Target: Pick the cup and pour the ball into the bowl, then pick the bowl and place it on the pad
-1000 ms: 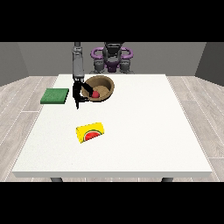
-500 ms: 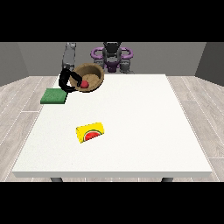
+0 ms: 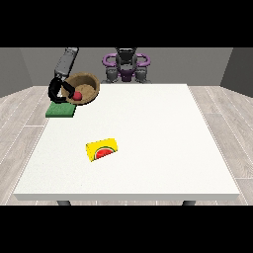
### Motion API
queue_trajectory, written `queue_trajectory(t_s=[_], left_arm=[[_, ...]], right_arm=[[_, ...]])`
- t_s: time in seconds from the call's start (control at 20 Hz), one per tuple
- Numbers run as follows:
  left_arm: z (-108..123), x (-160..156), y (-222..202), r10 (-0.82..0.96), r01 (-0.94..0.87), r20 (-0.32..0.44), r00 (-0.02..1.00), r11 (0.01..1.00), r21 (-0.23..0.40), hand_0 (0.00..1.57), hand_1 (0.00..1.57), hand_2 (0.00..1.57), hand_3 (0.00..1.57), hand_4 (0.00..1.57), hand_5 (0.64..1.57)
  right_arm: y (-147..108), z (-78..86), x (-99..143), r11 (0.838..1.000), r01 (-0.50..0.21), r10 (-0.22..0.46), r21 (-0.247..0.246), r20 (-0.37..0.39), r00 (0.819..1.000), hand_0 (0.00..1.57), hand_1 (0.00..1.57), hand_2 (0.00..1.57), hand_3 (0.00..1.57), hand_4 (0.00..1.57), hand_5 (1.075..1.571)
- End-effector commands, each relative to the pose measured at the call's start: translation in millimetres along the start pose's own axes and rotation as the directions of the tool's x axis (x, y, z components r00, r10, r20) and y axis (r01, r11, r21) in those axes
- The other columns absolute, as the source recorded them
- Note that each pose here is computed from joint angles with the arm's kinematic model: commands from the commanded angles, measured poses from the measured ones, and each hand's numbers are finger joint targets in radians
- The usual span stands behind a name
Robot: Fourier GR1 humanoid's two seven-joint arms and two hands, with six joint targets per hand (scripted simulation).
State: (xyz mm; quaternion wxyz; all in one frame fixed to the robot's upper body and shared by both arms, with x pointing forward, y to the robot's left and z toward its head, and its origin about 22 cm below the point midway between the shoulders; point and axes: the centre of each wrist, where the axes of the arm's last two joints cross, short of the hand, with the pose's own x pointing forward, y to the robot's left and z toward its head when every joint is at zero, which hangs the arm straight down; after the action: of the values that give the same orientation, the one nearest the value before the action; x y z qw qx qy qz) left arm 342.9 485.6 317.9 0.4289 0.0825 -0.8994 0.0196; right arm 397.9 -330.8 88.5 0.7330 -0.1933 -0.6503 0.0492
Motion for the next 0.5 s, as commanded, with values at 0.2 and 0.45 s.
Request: queue_trajectory(t_s=[0.2, 0.45], left_arm=[[2.9, 24.0, 18.0, -0.037, 0.036, 0.058, 0.998, 0.999, 0.013, 0.0, 0.0, 0.0, 0.0, 0.0, 1.535], [-1.6, 46.3, 20.6, -0.02, 0.021, 0.102, 0.995, 1.0, -0.006, 0.0, 0.0, 0.0, 0.0, 0.15, 1.533]], right_arm=[[-71.0, 6.6, -28.7, 0.997, 0.06, -0.059, -0.041, 0.042, 0.997, 1.57, 1.57, 1.57, 1.23, 1.3, 1.536], [-104.6, 8.5, -37.2, 0.991, 0.114, -0.108, -0.072, 0.084, 0.991, 1.57, 1.57, 1.57, 0.93, 1.29, 1.543]])
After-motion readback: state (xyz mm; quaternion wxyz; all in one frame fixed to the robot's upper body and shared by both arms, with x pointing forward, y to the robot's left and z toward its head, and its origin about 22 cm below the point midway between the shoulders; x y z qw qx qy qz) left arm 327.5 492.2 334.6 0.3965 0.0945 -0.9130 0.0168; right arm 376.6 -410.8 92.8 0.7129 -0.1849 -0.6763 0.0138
